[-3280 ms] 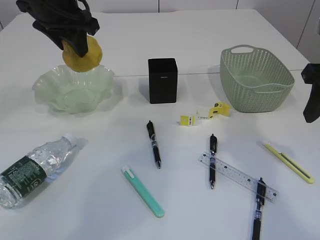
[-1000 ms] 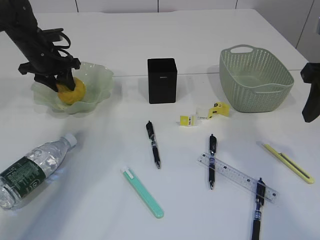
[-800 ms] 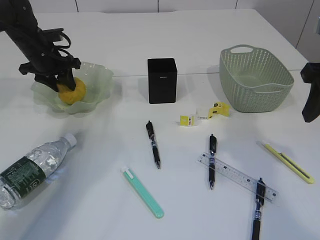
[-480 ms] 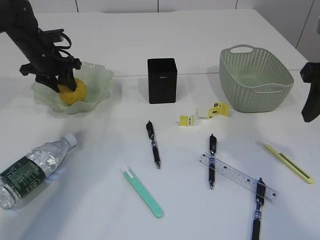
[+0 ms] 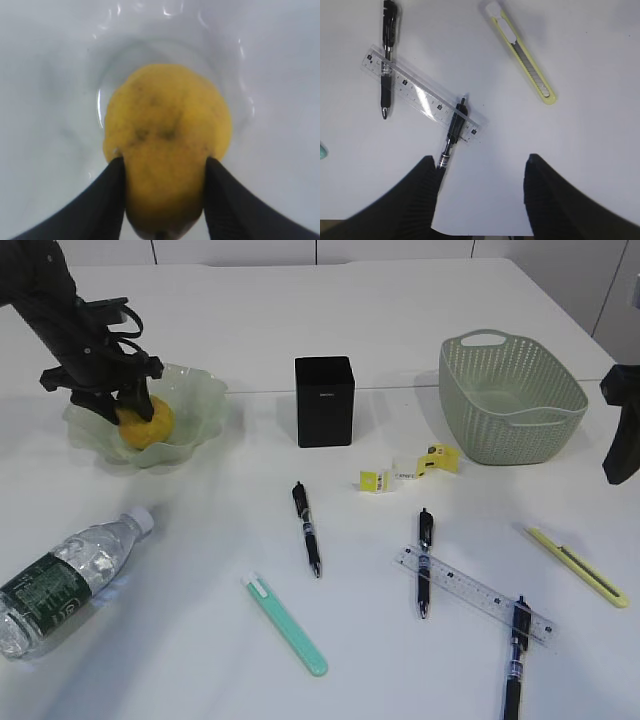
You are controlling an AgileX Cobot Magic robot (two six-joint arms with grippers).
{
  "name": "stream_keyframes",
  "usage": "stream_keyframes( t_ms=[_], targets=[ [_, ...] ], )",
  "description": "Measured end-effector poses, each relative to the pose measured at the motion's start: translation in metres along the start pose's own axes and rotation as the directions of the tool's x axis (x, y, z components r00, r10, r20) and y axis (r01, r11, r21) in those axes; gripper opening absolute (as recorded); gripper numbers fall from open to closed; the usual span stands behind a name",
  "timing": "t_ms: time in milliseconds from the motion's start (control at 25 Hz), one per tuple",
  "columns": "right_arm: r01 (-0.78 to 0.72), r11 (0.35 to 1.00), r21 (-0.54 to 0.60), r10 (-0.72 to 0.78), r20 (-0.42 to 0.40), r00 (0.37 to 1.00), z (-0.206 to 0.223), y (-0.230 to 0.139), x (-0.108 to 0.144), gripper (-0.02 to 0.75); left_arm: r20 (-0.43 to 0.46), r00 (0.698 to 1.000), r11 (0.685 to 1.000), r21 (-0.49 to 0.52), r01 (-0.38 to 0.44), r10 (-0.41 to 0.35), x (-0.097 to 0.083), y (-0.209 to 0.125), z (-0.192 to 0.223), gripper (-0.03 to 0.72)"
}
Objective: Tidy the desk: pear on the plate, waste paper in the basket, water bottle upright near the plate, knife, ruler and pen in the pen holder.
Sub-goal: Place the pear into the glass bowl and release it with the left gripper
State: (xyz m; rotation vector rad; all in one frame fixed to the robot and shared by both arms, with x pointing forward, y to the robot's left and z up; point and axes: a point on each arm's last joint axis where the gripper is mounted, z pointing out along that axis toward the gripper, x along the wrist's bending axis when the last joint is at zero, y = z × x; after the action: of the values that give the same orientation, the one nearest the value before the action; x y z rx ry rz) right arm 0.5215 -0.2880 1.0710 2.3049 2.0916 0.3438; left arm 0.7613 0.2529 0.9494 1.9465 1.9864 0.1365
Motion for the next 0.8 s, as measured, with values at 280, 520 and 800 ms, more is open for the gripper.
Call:
stream_keyframes(
  t_ms=[280,520,800],
  targets=[
    [0.0,1.0,0.0,0.0,0.0,1.0,0.0,0.0,0.0,0.44,0.002,1.0,1.0,-0.014,0.001,-0.001,-0.0002,0.0013,0.0,0.331],
    [0.0,1.0,0.0,0.0,0.0,1.0,0.0,0.0,0.0,0.44,0.018,1.0,0.999,-0.042,0.01,-0.009,-0.0015,0.0038,0.0009,0.372],
    [0.0,1.0,0.0,0.0,0.0,1.0,0.0,0.0,0.0,0.44,0.035,0.999,0.997,-0.075,0.018,-0.015,-0.0029,0.0068,0.0008,0.421]
  ],
)
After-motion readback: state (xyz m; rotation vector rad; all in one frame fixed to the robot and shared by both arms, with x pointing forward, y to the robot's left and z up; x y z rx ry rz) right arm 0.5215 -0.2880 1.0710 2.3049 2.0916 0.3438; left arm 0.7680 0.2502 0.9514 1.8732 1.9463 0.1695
